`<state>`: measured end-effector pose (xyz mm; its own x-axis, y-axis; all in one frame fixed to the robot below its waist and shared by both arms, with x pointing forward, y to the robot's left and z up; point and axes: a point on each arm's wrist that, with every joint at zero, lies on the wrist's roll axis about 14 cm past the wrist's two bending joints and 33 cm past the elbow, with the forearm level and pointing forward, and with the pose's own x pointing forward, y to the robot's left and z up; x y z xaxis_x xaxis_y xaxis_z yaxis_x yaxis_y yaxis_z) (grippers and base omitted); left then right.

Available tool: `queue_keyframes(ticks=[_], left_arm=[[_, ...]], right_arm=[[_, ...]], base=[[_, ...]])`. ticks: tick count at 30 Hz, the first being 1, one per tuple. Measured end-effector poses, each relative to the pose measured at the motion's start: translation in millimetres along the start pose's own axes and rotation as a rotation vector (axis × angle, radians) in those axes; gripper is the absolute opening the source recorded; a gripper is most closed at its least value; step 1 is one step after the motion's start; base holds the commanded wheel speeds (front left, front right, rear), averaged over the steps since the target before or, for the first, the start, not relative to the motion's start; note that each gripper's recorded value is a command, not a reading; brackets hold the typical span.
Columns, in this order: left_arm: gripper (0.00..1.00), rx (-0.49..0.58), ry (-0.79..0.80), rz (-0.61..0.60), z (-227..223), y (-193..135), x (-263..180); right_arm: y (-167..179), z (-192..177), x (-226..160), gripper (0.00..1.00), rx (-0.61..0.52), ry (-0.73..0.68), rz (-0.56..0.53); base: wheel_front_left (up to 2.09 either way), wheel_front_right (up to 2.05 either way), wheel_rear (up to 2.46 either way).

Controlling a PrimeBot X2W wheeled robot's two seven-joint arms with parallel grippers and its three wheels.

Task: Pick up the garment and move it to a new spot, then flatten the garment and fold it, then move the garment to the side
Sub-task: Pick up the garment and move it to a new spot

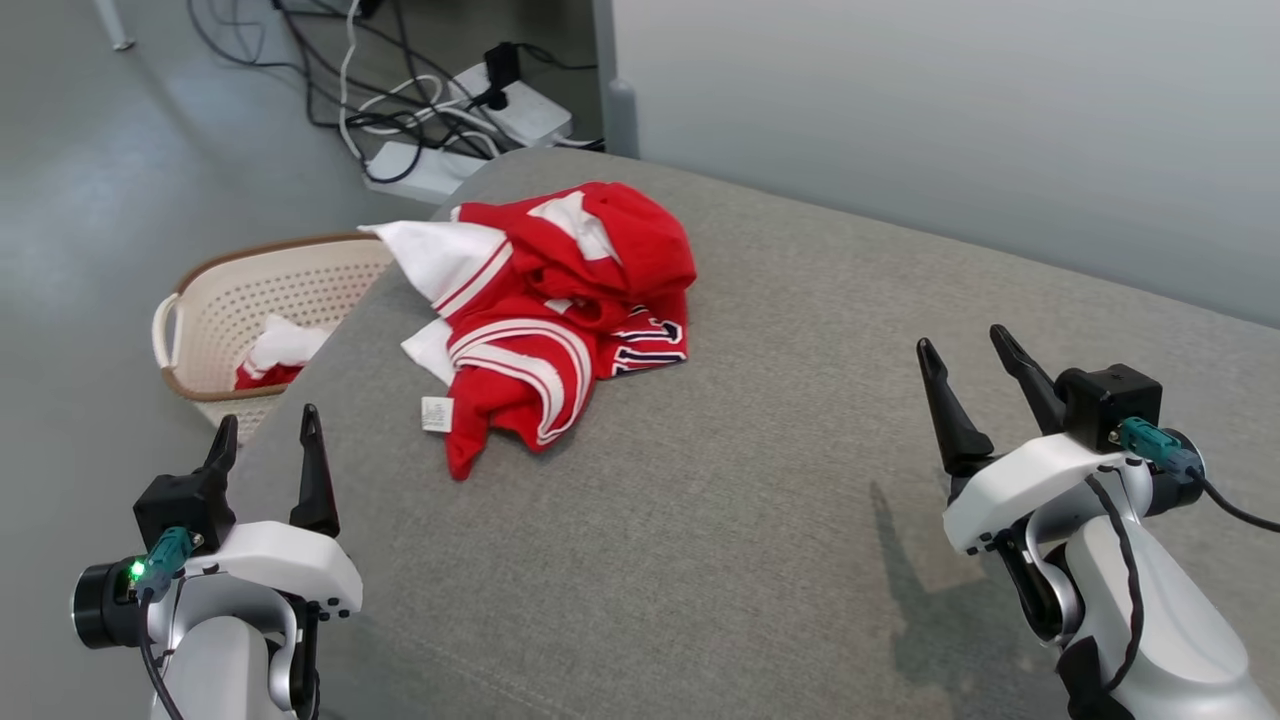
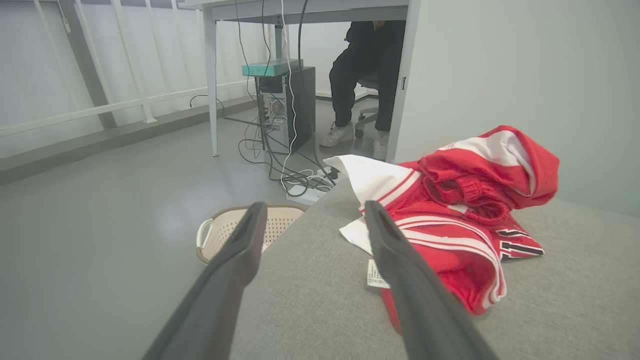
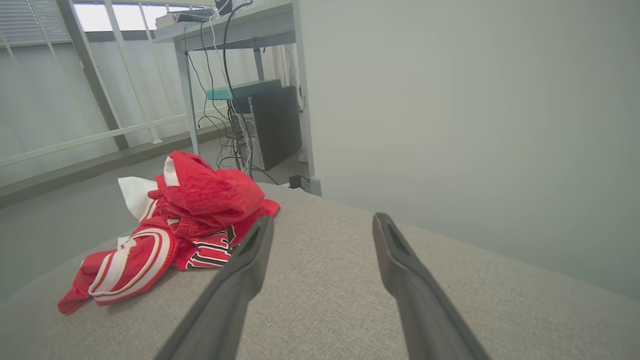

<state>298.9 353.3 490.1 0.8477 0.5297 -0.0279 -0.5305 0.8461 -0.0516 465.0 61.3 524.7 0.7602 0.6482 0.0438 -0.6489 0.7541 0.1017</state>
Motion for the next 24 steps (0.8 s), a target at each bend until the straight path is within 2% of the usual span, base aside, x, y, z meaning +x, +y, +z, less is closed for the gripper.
queue_keyframes(ticks=[4,9,13,18,24], left_arm=[[1.00,0.001,0.013,0.027,-3.9,9.1,-2.2],[1.00,-0.019,0.032,-0.002,-9.9,-2.6,1.6],[1.00,-0.032,0.062,-0.067,-17.8,-22.8,10.8],[1.00,-0.084,0.041,-0.164,-4.0,-57.0,41.8],[1.00,-0.020,0.028,-0.292,10.4,-97.3,85.9]], right_arm=[[8.2,-8.4,6.7,1.00,0.011,0.014,0.028],[7.0,-14.7,5.2,1.00,0.014,0.026,0.033],[-7.3,-20.6,1.3,1.00,0.024,0.037,0.004],[-30.4,-32.5,-6.6,1.00,0.026,0.061,-0.041],[-58.6,-36.8,-9.5,1.00,0.024,0.061,-0.090]], base=[[0.00,0.00,0.00],[0.00,0.00,0.00],[0.00,0.00,0.00],[0.00,0.00,0.00],[0.00,0.00,0.00]])
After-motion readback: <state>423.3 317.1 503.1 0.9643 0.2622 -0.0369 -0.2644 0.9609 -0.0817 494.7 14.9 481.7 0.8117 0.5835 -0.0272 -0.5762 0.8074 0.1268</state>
